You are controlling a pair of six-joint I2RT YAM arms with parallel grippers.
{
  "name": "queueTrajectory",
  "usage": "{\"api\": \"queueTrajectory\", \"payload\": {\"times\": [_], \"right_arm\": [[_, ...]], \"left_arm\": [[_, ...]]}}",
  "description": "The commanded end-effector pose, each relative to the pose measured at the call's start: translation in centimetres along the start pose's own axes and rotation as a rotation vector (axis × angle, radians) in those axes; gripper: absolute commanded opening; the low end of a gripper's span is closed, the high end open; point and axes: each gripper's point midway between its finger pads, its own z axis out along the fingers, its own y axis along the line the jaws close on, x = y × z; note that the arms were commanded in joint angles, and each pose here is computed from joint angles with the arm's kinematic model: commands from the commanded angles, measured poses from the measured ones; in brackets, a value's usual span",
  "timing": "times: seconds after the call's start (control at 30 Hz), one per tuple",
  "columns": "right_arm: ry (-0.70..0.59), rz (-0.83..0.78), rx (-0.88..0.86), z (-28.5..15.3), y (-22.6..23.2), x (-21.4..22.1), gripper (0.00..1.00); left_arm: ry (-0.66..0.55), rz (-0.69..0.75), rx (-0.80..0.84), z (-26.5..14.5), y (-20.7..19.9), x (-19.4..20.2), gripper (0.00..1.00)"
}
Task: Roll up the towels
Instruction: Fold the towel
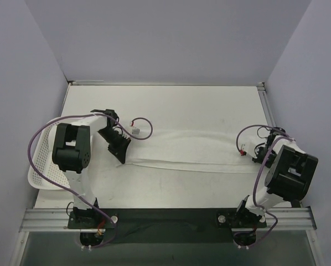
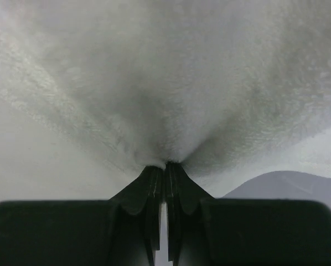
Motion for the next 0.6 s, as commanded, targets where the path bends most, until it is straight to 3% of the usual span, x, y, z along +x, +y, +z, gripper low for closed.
{"api": "queueTrajectory", "payload": {"times": [0.0,0.13,0.57], "right_arm": [[0.076,-0.014,-0.042,2.7,0.7,1.4,0.0],[0.075,0.029,-0.027,2.7,-0.8,1.2,0.0],[-0.01,0.04,0.018,0.1,-3.7,-5.3,0.0]], "left_arm": [[0.081,0.017,-0.125,1.6,4.4,1.4,0.0],[0.079,-0.004,-0.146,1.3,5.3,1.3,0.0],[-0.006,0.015,-0.233,-4.5,8.5,-1.1,0.0]]}}
